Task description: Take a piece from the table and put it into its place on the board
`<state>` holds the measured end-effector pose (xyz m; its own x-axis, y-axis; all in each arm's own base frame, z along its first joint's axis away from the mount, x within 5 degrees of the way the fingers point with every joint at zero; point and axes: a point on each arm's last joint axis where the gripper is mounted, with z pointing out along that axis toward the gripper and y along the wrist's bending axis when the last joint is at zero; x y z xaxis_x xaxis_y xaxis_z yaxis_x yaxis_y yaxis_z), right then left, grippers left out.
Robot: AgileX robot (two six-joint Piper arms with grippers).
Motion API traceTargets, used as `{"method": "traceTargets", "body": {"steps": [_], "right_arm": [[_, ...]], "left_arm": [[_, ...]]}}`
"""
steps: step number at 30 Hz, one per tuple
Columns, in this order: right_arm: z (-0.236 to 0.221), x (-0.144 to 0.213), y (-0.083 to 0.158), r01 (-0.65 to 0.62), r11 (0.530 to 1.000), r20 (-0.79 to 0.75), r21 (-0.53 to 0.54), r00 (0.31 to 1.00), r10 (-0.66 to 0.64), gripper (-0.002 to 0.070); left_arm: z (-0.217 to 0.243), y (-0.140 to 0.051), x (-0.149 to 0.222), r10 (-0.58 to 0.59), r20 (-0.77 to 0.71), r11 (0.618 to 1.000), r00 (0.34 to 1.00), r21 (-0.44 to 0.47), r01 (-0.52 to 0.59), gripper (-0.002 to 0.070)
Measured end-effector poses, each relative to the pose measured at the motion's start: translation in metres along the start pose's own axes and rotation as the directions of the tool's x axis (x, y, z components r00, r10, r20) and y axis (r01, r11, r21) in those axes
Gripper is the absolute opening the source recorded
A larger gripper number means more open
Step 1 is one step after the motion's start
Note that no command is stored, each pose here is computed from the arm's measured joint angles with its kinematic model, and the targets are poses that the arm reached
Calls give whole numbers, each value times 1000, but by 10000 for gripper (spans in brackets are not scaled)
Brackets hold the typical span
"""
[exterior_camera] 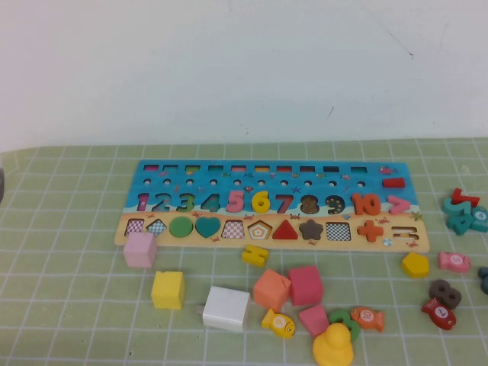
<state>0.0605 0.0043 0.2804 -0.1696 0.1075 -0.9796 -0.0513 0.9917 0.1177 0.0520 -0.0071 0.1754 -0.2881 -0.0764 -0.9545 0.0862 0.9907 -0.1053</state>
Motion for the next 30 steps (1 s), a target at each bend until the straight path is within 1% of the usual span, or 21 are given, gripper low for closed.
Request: {"method": "traceTargets", "body": {"steps": [3,6,8,12,16,17,21,25,30], "right_arm": [[8,25,-3,42,999,-82,6,996,-41,-1],[11,39,-5,63,998,-124,6,990,-62,-1],[11,43,-5,73,997,-126,5,989,-71,-1],[5,51,-7,121,993,-66,14,991,-120,-1],[2,67,-10,141,990,-46,20,989,-140,-1],[4,80,-12,146,989,-61,20,988,-144,-1],[9,104,-15,148,988,-126,31,982,-143,-1],[9,107,-17,146,987,-139,63,981,-136,-1],[9,108,-18,142,988,-143,67,981,-132,-1]], "left_arm": [[0,0,0,0,0,1000,1000,0,0,-2],[0,0,0,0,0,1000,1000,0,0,-2],[0,0,0,0,0,1000,1000,0,0,-2],[0,0,0,0,0,1000,1000,0,0,-2],[0,0,0,0,0,1000,1000,0,0,-2],[0,0,0,0,0,1000,1000,0,0,-2],[0,0,0,0,0,1000,1000,0,0,-2],[0,0,0,0,0,1000,1000,0,0,-2],[0,0,0,0,0,1000,1000,0,0,-2]]}}
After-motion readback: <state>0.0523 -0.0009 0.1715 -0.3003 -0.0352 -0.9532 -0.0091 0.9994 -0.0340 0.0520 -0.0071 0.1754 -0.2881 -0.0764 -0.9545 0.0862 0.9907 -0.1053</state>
